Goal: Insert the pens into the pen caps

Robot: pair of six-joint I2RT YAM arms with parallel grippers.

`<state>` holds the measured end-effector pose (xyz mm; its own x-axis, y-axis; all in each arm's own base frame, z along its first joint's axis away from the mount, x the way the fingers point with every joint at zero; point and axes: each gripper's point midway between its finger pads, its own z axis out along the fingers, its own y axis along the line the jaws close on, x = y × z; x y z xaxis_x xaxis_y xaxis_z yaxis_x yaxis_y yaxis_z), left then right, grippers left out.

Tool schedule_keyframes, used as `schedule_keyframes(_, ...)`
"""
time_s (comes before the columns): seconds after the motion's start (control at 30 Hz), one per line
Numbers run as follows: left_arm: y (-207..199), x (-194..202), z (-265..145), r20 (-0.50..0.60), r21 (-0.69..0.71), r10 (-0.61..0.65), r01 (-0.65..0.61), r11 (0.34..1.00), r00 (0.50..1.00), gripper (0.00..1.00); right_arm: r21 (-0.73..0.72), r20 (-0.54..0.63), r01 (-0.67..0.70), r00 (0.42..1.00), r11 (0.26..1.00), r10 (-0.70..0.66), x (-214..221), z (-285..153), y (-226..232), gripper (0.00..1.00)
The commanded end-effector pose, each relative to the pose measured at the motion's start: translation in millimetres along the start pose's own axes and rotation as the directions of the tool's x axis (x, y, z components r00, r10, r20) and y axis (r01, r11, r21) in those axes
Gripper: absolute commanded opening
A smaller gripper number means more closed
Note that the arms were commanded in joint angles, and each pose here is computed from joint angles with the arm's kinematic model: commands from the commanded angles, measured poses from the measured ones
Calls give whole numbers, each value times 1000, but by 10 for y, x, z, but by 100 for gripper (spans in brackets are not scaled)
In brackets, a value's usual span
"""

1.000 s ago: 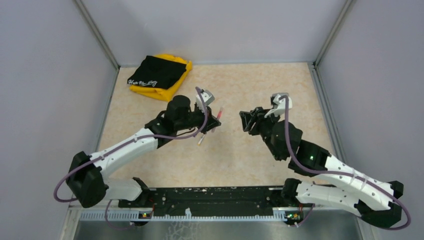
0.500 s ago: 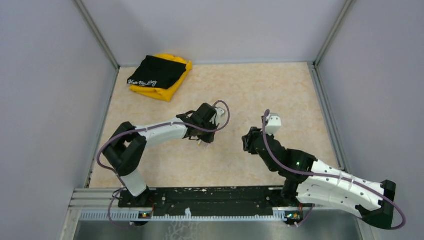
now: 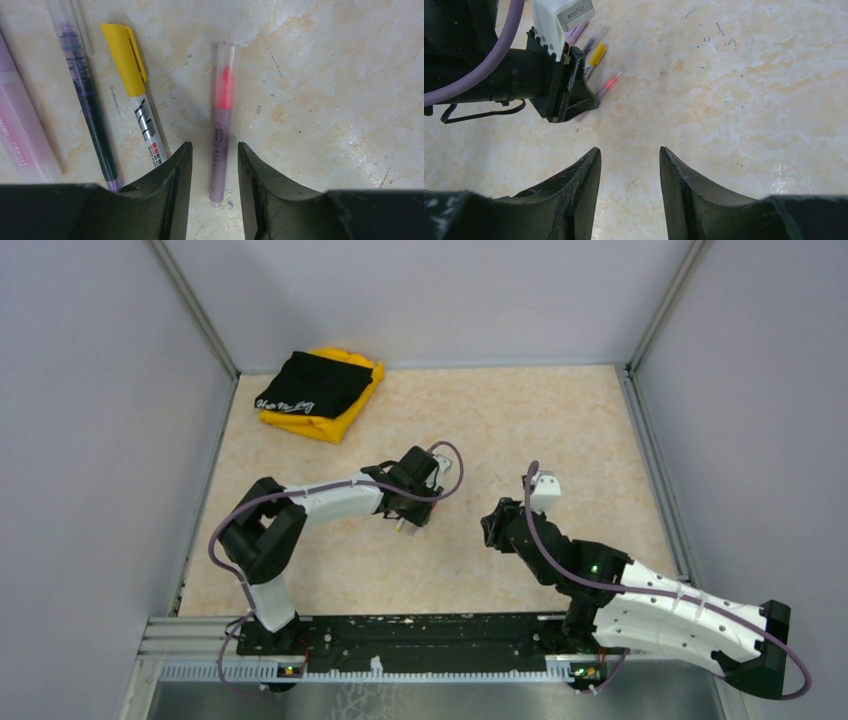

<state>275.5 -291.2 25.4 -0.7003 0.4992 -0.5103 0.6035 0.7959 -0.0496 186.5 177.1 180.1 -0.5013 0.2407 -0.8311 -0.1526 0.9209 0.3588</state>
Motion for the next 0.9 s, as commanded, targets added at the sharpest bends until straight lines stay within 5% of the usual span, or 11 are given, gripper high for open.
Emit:
schedule_keyframes(0.0, -18, -218, -170, 72, -4, -4, 5, 1000, 997, 44, -29, 27, -17, 999, 999, 18, -109, -26, 77, 46)
schedule_keyframes(0.27, -25, -777, -960, 415, 35, -31, 18, 999, 909, 51, -125, 68, 129, 990, 984, -121, -405, -211, 229, 54)
schedule_keyframes(0.43, 106, -932, -1850, 702, 72, -104, 76, 995, 704, 57, -210, 145, 183, 977, 960, -155, -640, -393, 313, 67)
schedule_keyframes(0.67, 479, -699, -2647, 835, 39, -154, 222, 974, 528, 72, -244, 283, 283, 936, 927, -211, -941, -629, 283, 81)
schedule_keyframes(0.8, 666, -486, -2847, 852, 9, -163, 297, 955, 498, 98, -222, 361, 322, 904, 920, -229, -1114, -746, 206, 88)
schedule_keyframes(0.87, 733, -389, -2896, 852, -4, -167, 325, 946, 497, 99, -206, 388, 335, 891, 919, -237, -1162, -787, 152, 92)
